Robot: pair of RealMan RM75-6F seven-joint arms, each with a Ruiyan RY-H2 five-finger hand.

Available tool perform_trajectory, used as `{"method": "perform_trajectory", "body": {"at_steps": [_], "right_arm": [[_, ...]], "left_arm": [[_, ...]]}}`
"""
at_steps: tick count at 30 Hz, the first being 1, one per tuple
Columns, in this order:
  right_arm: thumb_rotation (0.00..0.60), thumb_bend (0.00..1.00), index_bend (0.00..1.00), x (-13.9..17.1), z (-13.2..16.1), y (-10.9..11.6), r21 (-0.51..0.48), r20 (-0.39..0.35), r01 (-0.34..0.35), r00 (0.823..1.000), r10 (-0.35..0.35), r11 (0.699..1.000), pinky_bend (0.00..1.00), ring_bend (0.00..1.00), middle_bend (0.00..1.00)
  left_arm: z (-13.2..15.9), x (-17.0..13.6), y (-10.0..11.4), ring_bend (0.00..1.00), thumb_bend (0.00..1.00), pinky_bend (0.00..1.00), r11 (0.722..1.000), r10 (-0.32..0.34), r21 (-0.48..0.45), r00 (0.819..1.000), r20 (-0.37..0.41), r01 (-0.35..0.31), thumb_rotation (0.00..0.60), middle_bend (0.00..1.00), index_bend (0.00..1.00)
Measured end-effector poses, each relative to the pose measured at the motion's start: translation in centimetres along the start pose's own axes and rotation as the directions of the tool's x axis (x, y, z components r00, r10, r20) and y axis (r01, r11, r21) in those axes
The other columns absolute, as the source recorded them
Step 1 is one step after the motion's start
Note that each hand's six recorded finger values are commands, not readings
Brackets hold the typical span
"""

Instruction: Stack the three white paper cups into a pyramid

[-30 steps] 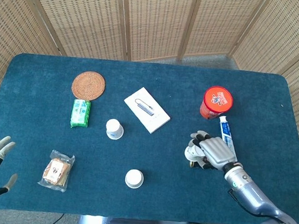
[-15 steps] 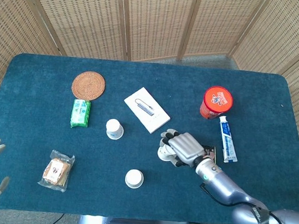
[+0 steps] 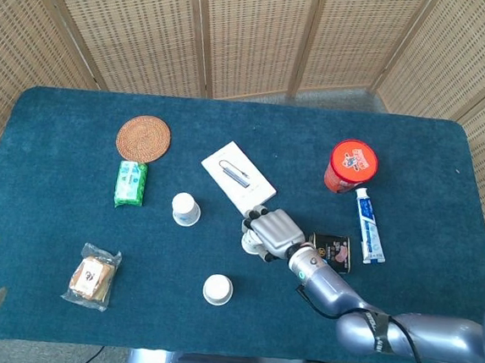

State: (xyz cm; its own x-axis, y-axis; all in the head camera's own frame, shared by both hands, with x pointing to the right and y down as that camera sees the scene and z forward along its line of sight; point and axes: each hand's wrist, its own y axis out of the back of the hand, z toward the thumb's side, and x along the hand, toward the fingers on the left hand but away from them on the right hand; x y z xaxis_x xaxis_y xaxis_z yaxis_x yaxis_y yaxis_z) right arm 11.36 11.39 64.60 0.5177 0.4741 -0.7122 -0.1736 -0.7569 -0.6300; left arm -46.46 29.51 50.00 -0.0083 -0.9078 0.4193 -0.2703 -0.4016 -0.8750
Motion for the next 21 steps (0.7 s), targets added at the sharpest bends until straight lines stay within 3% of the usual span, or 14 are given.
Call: {"method": "perform_trajectory", "body": {"at_steps": [9,14,21], "right_arm": [[0.600,0.52,0.30,-1.2,-1.1,-1.2,0.014,0.058,-0.038,0.998,0.038,0.999,0.60,0.09,0.17],[0.600,0.51,0.20,-1.3,-1.6,-1.8,0.025,0.076,-0.067,0.995,0.065,0.997,0.43,0.00,0.11],[0.600,0.51,0.08,-0.7,-1.6,-1.8,0.037,0.084,-0.081,0.993,0.078,0.996,0.37,0.00,0.04]], "left_arm": [[-0.5,0.0,0.0,0.00,0.41,0.00,1.000,-0.003,0.000,1.000,-0.013,0.003,0.600,0.07,0.09],[-0.4,0.1,-0.2,0.00,0.41,0.00,1.000,-0.012,0.000,1.000,-0.010,0.012,0.600,0.07,0.09],[0.0,0.3,0.0,0.00,0.41,0.00,1.000,-0.012,0.008,1.000,0.006,0.012,0.600,0.07,0.09]]}}
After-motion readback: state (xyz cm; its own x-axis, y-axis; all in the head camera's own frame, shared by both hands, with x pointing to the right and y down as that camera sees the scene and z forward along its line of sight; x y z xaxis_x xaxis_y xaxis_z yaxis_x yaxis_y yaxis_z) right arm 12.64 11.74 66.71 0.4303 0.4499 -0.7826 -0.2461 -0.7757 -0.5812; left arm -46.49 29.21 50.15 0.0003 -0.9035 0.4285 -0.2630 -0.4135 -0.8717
